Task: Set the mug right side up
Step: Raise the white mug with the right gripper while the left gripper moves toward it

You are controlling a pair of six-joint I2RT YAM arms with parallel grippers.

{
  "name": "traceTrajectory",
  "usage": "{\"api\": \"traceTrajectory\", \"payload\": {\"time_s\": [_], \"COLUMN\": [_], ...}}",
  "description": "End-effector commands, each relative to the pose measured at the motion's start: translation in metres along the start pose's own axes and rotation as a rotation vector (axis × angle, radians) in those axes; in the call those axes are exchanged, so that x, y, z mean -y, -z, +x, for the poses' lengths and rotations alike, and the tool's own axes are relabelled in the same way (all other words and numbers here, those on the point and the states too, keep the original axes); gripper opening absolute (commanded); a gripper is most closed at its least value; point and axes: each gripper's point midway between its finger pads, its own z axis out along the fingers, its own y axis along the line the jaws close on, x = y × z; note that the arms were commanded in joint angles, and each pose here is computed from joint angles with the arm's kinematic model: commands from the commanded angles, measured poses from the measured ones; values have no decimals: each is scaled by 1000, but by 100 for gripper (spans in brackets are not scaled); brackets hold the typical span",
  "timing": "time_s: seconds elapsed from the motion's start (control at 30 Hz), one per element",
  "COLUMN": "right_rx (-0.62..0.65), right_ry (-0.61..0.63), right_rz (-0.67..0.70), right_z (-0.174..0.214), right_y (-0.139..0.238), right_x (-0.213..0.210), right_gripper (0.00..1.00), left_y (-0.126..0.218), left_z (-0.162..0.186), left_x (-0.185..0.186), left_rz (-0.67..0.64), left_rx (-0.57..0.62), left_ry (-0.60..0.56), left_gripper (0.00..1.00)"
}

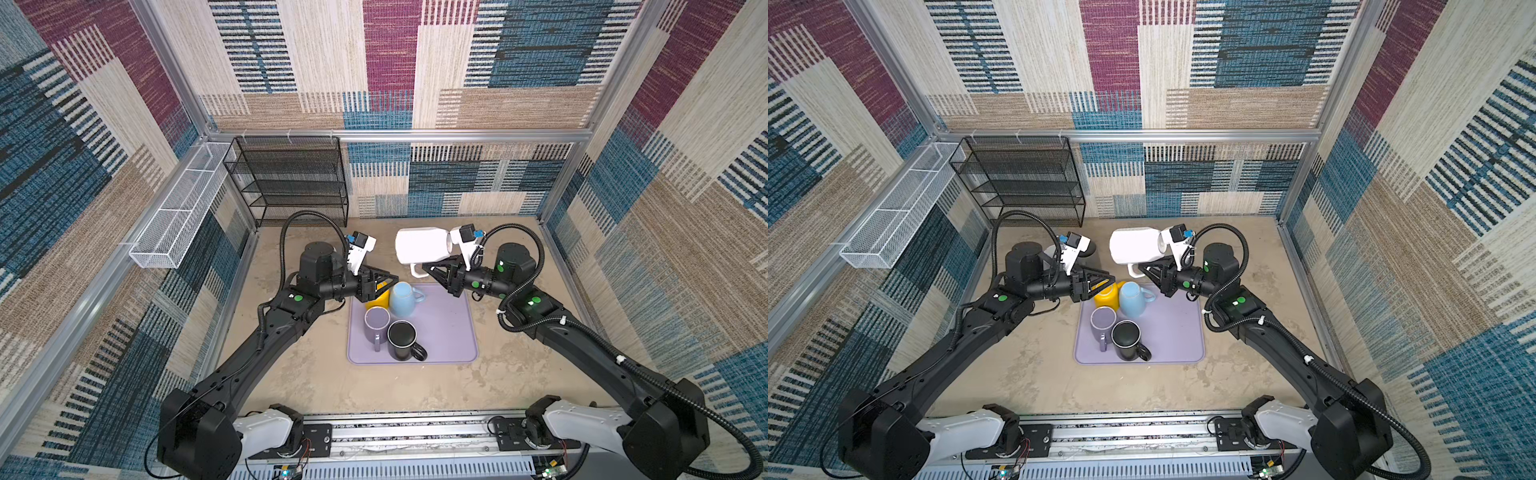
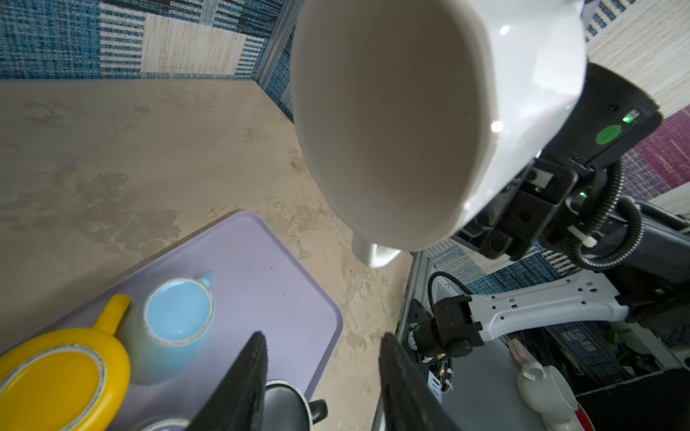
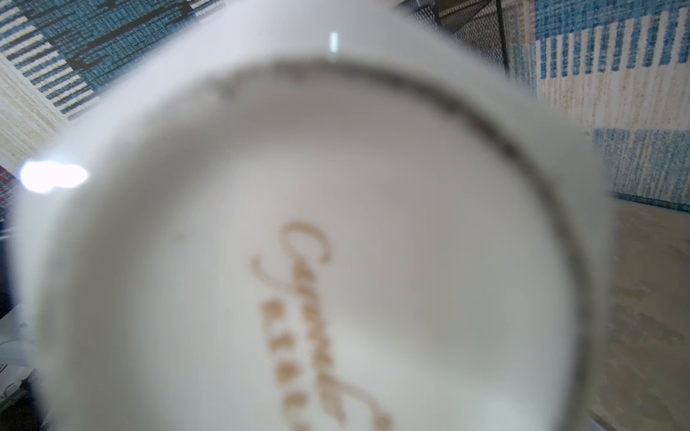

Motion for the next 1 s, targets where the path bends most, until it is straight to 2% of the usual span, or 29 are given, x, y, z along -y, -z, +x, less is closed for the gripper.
{"api": "traceTrajectory", "payload": {"time_s": [0.0,0.47,0.7,0.97], "right_rx": [111,114,113,114], "right_ry": [73,66,62,52], "right_rz": [-114,-255,-302,-349], "right_z": [-33,-34,-35,-33], "right_y": [3,-1,-4,-5], "right_x": [-26,-44,-48,-51], "right_gripper": [0,0,0,0], "left_y": [2,4,7,11], "left_z": [-15,-39,-53,-60], "left_x": [18,42,57,64], "left_rz": [91,227,316,354], "left_rx": [64,164,222,249], "left_ry": [-30,-63,-87,-92], "left_gripper": [46,46,43,39]}}
